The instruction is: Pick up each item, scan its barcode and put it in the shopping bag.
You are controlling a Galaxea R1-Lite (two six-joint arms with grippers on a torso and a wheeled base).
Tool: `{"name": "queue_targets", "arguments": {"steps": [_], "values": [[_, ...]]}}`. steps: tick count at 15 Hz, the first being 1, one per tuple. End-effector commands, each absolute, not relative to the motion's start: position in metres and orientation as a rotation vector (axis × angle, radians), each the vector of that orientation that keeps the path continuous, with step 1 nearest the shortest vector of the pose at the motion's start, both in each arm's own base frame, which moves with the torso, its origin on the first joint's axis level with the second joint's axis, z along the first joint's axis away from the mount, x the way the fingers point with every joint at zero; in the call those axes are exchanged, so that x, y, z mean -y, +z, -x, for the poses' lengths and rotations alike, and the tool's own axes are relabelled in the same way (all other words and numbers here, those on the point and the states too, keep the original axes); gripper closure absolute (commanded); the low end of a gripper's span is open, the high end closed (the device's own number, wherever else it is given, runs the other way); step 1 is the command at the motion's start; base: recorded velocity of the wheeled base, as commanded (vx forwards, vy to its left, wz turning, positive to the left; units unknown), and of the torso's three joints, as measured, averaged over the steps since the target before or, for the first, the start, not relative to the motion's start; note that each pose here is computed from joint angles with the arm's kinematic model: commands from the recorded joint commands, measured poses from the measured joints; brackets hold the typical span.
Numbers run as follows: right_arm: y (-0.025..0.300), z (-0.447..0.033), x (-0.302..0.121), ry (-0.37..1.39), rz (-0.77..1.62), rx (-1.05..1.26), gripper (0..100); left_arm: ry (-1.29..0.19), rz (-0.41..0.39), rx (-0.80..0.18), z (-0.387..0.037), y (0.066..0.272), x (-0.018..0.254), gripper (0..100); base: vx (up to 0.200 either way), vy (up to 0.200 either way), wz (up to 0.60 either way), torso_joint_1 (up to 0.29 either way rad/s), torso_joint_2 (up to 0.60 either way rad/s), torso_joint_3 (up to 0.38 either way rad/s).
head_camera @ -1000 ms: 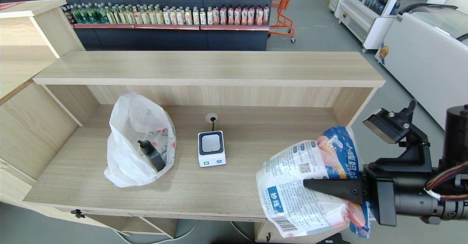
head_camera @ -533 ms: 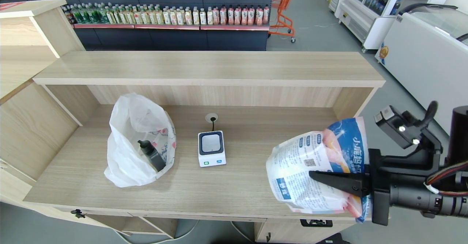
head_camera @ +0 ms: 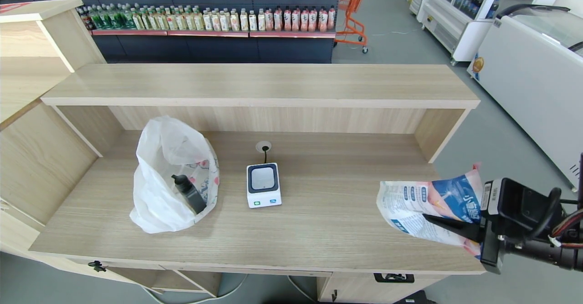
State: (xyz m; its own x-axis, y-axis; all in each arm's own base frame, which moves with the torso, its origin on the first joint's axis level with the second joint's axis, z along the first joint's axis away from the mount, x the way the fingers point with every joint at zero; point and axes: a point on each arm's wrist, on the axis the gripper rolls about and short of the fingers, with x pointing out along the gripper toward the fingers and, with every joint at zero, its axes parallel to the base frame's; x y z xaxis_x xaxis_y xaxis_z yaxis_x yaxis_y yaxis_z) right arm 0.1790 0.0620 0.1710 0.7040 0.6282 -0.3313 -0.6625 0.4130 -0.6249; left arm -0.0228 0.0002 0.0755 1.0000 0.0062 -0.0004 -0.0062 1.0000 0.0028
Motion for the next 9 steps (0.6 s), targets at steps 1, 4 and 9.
{"name": "queue_targets", "arguments": {"steps": [1, 4, 9], "values": [[0.168, -0.185, -0.062, 0.813, 0.829, -0.053, 100, 0.006, -0.003, 0.000, 0.023, 0.075, 0.000, 0, 0.000, 0.000, 0.00, 0.000, 0.00, 0.000], [0.166, -0.182, -0.061, 0.854, 0.805, -0.042, 100, 0.008, -0.003, 0.000, 0.023, 0.075, 0.000, 0, 0.000, 0.000, 0.00, 0.000, 0.00, 0.000], [0.171, -0.179, -0.053, 0.843, 0.739, -0.034, 100, 0.006, -0.003, 0.000, 0.023, 0.075, 0.000, 0, 0.000, 0.120, 0.00, 0.002, 0.00, 0.001]]}}
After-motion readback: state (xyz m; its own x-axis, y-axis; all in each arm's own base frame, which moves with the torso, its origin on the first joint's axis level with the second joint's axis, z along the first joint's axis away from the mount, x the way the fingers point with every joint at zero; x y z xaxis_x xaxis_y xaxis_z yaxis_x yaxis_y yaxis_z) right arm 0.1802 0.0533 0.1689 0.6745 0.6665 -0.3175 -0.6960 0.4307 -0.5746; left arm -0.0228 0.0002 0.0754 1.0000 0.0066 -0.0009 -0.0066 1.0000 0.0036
